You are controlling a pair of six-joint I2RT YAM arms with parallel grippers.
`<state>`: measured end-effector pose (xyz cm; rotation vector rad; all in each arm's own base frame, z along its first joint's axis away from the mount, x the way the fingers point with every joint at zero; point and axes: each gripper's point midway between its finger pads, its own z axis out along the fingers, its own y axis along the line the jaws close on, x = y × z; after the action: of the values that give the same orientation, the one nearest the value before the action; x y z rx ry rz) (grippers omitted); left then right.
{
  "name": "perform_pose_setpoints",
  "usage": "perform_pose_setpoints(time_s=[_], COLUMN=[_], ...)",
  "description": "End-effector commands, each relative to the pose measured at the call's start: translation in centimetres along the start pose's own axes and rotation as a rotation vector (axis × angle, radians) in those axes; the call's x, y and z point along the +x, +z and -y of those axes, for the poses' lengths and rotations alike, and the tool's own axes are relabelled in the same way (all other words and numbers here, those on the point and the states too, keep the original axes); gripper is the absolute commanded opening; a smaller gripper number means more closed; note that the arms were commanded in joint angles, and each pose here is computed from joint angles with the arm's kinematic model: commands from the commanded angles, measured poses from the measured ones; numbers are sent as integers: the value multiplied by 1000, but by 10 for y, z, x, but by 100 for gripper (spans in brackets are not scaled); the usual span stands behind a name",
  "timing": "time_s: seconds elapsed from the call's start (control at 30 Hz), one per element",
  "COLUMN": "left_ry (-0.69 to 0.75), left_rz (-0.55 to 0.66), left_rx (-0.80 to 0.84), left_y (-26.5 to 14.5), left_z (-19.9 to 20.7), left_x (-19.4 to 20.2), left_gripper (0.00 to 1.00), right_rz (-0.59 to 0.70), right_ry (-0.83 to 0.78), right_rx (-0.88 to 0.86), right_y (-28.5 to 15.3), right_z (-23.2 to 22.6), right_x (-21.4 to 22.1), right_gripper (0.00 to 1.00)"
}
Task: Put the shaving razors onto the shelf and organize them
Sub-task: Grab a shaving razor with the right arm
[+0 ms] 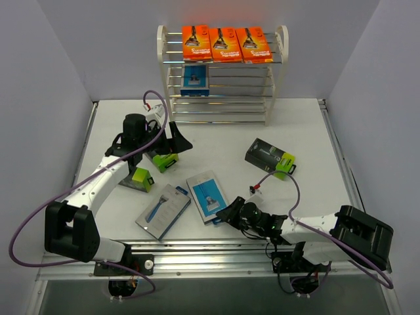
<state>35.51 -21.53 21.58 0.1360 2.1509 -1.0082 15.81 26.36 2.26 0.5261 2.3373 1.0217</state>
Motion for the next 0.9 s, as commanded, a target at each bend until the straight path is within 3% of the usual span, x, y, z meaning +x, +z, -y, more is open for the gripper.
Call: perform_pose_setpoints(time_s=[0.0, 0.1, 0.3, 0.6, 0.87], left_ry=[66, 69, 68, 67, 62], left_rz=[53, 55, 53, 56, 50], left_rx=[44, 46, 49, 52, 52], left_y=[-11, -11, -11, -13, -12], left_z=[20, 21, 21, 23, 22], left_x=[-21, -21, -21, -21, -20], left_gripper=[94, 94, 94, 94, 94], right_rz=[-14, -10, 42, 161, 159], right_ry=[-34, -25, -33, -13, -26], right_rx=[78, 62, 37, 13, -29], right_y=[0, -1, -13, -30, -27], right_z=[25, 19, -3, -22, -39], right_x=[6, 3, -16, -67, -82], right_gripper=[23, 9, 0, 0, 0])
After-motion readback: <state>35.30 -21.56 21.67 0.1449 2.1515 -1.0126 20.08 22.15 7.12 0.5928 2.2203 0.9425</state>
